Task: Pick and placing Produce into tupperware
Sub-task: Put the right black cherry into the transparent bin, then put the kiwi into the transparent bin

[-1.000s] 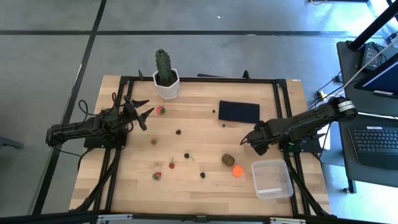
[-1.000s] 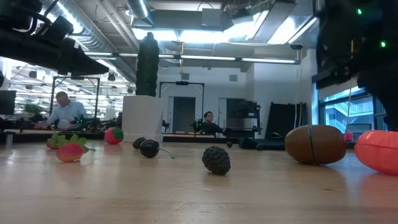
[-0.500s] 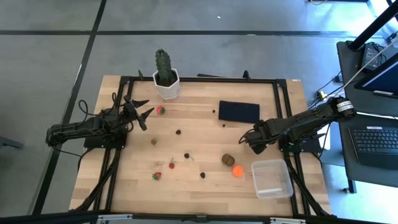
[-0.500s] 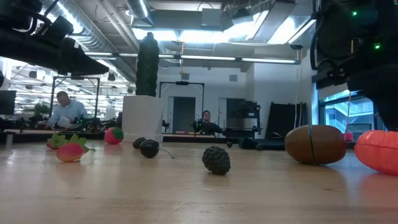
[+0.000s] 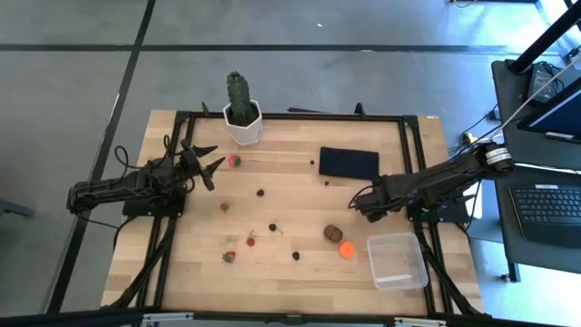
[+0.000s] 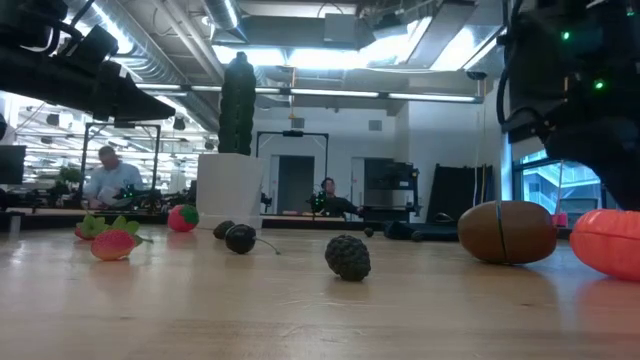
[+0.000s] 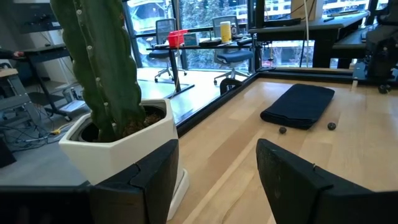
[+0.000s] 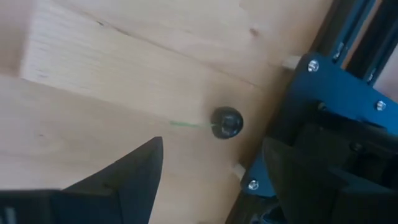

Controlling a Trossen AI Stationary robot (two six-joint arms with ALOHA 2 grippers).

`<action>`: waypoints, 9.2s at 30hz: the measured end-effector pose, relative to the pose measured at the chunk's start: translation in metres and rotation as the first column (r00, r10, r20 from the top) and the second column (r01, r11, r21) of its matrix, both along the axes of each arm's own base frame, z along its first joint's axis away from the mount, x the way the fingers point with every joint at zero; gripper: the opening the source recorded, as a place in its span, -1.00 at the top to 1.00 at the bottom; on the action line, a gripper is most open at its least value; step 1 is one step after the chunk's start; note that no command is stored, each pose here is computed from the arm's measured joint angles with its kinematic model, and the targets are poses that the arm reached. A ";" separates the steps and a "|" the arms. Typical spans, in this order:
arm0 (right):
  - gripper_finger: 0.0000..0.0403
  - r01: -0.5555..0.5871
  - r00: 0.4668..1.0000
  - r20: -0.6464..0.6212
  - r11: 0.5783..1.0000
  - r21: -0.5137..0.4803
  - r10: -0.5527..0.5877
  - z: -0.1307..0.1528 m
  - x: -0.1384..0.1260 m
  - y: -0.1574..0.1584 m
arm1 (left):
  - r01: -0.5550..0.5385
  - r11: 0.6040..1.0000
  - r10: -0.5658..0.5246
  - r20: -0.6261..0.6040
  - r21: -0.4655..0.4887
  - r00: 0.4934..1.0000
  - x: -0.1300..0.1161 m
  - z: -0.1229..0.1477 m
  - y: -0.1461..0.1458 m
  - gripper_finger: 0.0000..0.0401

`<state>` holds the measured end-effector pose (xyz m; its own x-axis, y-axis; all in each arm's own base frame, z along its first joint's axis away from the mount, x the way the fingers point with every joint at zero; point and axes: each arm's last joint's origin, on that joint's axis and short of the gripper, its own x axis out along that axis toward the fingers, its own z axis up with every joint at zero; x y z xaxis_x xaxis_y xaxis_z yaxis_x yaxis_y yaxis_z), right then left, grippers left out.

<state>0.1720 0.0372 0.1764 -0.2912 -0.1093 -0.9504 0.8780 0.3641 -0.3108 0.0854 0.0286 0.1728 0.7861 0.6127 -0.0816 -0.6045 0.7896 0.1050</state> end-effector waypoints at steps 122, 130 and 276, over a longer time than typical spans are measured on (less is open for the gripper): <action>0.98 0.138 0.961 -0.238 0.990 -0.017 -0.138 -0.050 0.031 0.010 | 0.000 1.000 0.000 -0.001 0.001 1.000 0.000 0.000 0.000 -0.04; 0.99 0.090 0.974 -0.202 0.994 -0.061 -0.101 0.004 0.061 0.016 | 0.000 1.000 0.000 -0.001 0.001 1.000 0.000 0.000 0.000 -0.04; -0.30 -0.337 0.935 0.143 0.939 0.076 0.324 0.092 0.089 0.074 | 0.003 1.000 -0.002 -0.016 0.021 1.000 0.000 0.000 0.000 -0.04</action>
